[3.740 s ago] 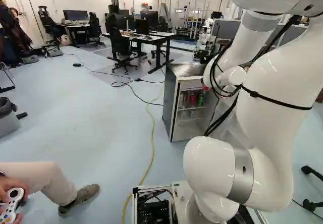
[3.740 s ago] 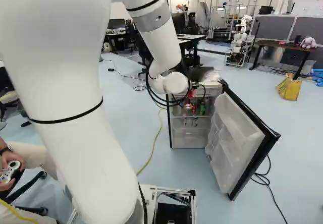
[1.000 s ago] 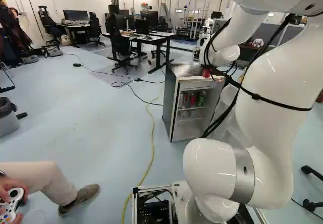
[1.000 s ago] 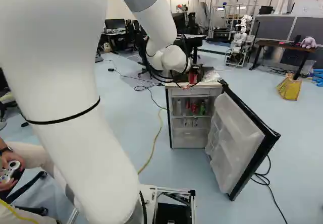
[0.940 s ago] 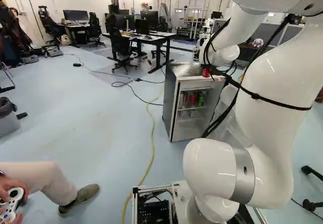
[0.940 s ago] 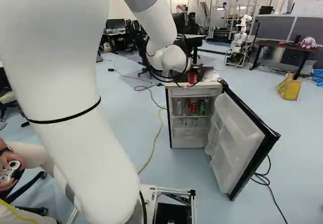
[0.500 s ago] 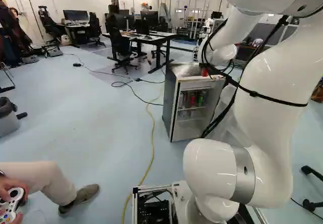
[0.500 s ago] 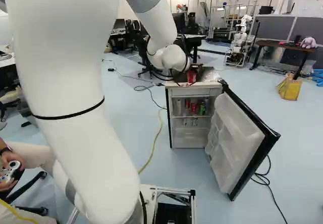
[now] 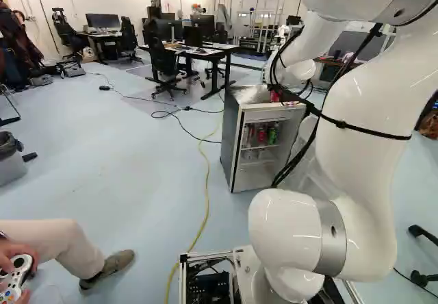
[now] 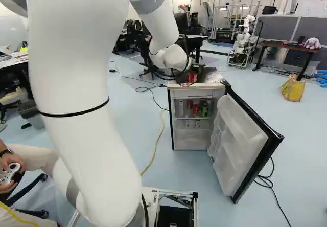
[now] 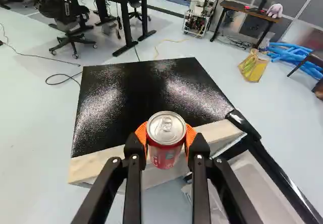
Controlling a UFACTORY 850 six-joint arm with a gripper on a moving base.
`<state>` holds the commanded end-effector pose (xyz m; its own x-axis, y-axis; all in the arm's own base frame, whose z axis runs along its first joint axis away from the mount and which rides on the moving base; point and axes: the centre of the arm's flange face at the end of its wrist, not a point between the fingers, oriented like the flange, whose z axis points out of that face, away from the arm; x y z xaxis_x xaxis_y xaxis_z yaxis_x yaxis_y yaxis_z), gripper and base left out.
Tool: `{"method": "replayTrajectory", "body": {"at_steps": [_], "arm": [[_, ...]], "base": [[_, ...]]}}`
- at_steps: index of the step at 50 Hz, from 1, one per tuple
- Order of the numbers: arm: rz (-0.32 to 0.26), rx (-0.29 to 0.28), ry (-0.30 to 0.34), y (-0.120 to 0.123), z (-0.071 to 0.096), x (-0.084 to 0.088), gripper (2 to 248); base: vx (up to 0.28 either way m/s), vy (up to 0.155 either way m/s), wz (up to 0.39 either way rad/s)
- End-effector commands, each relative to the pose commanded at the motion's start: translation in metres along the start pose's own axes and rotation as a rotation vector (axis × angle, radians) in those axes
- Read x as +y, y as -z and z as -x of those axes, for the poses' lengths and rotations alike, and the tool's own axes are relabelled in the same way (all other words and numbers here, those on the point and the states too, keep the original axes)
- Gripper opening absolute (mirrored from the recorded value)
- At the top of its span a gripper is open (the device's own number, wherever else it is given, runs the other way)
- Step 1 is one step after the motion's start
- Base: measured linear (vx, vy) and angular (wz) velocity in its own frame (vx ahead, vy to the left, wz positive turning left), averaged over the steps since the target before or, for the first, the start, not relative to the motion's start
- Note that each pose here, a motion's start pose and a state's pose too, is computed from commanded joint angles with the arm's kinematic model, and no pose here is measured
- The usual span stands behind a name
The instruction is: Grab a drink from the fridge
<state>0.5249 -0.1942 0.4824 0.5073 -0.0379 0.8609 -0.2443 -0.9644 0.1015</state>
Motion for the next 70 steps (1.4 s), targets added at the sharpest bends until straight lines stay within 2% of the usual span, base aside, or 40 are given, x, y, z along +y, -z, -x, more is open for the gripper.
{"method": "replayTrajectory", "body": {"at_steps": [43,70], "arm": [[-0.016,0.013,-0.033,-0.025,-0.015,-0.019,93],[-0.034,0.023,-0.025,-0.042,-0.025,-0.031,93]], "base": [[0.000,0.000,0.000],[0.000,0.000,0.000]]}}
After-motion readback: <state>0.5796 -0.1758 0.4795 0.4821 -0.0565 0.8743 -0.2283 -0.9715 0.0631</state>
